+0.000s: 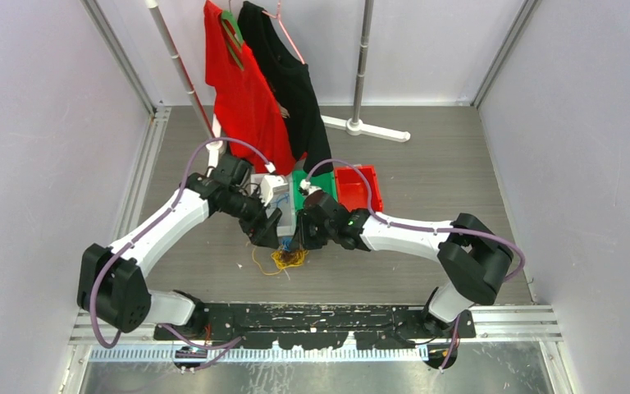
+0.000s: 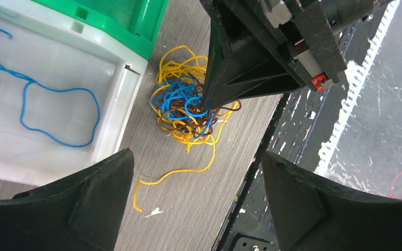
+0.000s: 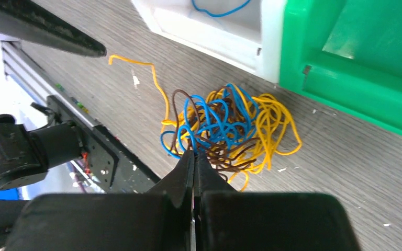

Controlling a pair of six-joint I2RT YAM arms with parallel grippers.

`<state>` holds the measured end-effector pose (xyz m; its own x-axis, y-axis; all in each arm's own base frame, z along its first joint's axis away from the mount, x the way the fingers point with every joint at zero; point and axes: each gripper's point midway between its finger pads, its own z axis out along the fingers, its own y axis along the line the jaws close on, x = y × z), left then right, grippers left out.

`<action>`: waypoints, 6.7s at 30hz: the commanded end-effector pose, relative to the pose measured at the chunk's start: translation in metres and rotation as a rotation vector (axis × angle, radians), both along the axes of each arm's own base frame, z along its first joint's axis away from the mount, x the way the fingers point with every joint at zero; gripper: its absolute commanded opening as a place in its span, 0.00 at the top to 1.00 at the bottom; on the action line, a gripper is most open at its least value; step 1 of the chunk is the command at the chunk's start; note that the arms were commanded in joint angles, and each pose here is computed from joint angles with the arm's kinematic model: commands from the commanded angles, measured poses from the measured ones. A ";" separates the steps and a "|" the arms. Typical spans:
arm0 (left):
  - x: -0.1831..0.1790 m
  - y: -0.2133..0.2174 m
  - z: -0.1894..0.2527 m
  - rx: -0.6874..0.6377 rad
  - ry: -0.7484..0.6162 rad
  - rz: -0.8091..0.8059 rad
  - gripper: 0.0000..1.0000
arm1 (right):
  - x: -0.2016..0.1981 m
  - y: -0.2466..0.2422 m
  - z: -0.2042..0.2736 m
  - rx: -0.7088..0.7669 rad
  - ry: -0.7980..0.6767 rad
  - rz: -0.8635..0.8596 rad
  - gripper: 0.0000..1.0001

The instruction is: Untangle the cables

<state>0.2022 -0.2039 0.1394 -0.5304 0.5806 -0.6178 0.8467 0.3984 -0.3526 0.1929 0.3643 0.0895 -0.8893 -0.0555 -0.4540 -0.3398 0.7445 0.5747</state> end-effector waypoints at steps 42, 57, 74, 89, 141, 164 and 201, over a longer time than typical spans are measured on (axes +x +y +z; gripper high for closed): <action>-0.038 -0.004 0.019 -0.136 -0.025 -0.178 0.28 | -0.032 0.028 0.131 0.356 0.029 0.161 0.99; -0.039 -0.030 0.039 -0.349 -0.013 -0.132 0.18 | -0.008 0.005 0.189 0.608 0.023 0.019 0.99; -0.044 -0.044 0.084 -0.497 0.089 -0.091 0.61 | 0.013 0.023 0.206 0.685 0.074 -0.049 0.99; -0.024 -0.013 0.114 -0.346 -0.081 0.053 1.00 | 0.015 0.009 0.205 0.667 0.026 -0.040 0.72; -0.035 -0.002 0.219 -0.372 -0.196 0.093 1.00 | -0.014 0.062 0.096 0.397 -0.166 0.083 0.38; -0.025 -0.005 0.223 -0.379 -0.220 0.112 1.00 | -0.021 0.088 0.107 0.441 -0.254 0.181 0.32; -0.060 0.009 0.305 -0.470 -0.410 0.072 1.00 | -0.026 0.011 0.093 0.261 -0.323 0.039 0.50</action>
<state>0.1410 -0.1987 0.4460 -0.2626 0.1673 -0.9503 0.9241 0.3271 -0.1978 0.1635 0.3709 0.1299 -0.7642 0.0248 -0.6446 -0.4922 0.6234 0.6075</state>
